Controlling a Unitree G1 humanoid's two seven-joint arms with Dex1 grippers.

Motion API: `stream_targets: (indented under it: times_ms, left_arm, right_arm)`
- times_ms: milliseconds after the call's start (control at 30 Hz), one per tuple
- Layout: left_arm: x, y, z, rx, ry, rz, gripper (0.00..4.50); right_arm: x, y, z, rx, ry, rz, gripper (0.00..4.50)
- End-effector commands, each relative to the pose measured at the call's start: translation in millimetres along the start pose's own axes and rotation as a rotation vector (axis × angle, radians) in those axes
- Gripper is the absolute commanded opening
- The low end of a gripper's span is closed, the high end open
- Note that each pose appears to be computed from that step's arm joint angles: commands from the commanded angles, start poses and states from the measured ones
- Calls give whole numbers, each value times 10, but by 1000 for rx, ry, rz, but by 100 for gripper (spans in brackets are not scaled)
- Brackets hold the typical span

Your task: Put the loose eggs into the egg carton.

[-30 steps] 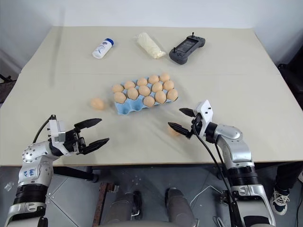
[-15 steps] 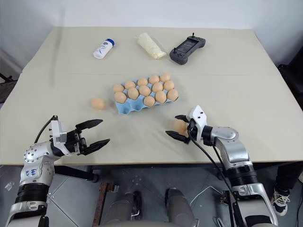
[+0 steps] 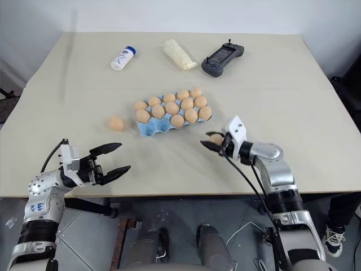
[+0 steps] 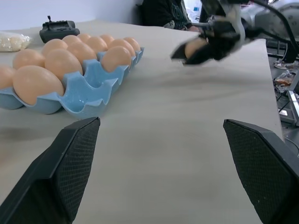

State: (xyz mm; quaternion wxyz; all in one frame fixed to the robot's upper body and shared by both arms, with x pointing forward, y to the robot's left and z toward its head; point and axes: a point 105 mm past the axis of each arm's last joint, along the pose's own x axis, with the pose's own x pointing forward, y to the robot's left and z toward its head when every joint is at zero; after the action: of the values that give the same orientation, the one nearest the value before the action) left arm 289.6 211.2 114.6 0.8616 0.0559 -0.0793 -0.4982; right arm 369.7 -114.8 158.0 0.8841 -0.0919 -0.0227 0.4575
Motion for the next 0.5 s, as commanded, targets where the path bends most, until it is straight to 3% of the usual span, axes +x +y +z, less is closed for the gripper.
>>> stream_targets:
  times_ms: [33, 167, 267, 500]
  left_arm:
    - [-24, 11, 93, 46, -26, 22, 450]
    - [-21, 9, 97, 49, -30, 29, 450]
    - [-18, 5, 105, 53, -34, 36, 450]
    - [-29, 1, 123, 61, -37, 56, 450]
  right_arm:
    - [195, -49, 470, -51, -147, -31, 143]
    - [455, -17, 603, -54, -182, -42, 141]
    - [752, 171, 697, -50, -211, 16, 141]
    - [1136, 355, 738, -66, -211, 32, 141]
